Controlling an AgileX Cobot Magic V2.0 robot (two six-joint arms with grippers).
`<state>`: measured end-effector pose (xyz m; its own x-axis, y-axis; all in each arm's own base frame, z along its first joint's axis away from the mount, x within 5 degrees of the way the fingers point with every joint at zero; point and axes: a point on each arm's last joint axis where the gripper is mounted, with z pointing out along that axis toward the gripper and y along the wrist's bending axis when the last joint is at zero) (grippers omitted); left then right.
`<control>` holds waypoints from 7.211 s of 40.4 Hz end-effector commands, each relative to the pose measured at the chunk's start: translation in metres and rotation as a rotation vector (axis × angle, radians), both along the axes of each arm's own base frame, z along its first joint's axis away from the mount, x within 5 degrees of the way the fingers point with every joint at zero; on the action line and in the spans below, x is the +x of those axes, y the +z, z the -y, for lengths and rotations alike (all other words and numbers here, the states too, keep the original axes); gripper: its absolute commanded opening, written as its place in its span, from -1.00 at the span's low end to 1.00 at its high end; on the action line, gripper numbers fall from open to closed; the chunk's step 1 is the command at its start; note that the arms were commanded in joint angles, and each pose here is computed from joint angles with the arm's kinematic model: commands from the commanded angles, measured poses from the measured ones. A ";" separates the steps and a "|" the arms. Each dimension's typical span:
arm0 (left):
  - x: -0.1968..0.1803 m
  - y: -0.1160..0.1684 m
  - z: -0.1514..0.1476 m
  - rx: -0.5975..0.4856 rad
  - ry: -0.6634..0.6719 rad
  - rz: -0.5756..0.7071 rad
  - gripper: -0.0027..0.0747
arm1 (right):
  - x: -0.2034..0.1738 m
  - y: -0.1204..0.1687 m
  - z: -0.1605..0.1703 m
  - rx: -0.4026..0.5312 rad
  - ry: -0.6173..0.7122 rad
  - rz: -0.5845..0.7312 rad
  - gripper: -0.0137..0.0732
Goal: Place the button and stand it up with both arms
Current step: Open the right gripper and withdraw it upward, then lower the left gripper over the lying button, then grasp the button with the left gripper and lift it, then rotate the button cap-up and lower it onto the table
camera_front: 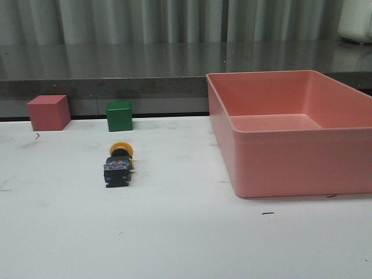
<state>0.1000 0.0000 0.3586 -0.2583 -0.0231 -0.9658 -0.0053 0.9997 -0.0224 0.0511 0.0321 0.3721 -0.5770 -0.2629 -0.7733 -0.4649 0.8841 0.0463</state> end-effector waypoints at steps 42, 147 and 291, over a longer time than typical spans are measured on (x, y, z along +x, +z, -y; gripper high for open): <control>0.048 0.053 0.023 0.017 -0.169 0.060 0.54 | 0.002 0.010 -0.001 0.030 -0.005 0.061 0.36; 0.317 -0.153 0.207 -0.086 -0.047 -0.997 0.53 | 0.002 0.009 -0.001 0.030 -0.005 0.061 0.36; 0.147 -0.198 0.112 -0.120 -0.297 0.301 -0.45 | 0.002 0.009 -0.001 0.030 -0.005 0.061 0.36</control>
